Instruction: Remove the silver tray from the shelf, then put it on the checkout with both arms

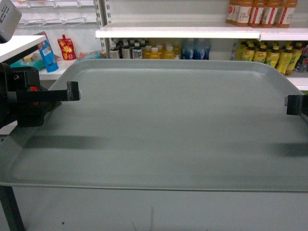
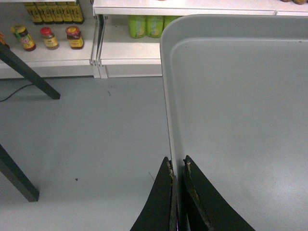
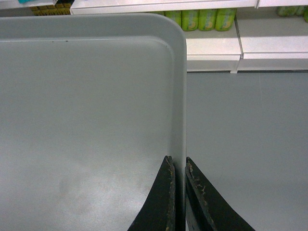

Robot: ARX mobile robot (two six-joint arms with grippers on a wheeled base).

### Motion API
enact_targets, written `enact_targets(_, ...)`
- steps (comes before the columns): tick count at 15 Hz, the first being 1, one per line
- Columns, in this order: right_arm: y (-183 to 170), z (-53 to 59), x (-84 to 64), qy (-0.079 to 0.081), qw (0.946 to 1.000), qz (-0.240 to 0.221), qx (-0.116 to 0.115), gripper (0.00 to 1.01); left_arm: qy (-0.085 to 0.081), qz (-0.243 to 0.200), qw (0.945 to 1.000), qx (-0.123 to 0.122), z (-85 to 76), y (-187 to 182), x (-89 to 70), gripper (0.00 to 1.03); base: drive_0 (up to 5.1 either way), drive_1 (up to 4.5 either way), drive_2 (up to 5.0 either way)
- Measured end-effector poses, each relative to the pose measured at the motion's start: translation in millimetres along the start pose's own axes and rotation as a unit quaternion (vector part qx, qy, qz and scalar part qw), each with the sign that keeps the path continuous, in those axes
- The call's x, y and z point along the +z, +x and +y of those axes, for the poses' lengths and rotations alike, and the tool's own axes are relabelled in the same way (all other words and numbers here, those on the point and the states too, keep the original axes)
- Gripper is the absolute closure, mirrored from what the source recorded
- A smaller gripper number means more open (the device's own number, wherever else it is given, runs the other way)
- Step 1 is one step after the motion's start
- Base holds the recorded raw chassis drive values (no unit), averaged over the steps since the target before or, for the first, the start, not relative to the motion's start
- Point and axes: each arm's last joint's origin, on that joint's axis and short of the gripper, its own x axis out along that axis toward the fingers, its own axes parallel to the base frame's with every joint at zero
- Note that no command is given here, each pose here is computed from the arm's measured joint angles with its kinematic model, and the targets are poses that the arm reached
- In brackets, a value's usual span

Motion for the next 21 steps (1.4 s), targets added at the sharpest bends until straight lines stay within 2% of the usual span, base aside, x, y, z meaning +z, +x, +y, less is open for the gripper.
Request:
enact_targets(20, -1.4, 0.1, 0.3, 0.000, 1.0000, -0.002, 0.000, 0.98, 0.000, -0.002, 1.0000, 0.001, 0.0, -0.8, 0.6, 1.00, 0.1, -4.08, 4.3)
enact_targets(21, -1.2, -0.1, 0.0, 0.000, 1.0000, 0.000, 0.000, 0.98, 0.000, 0.000, 1.0000, 0.000, 0.0, -0.7, 0.1, 1.00, 0.0, 0.00, 0.0)
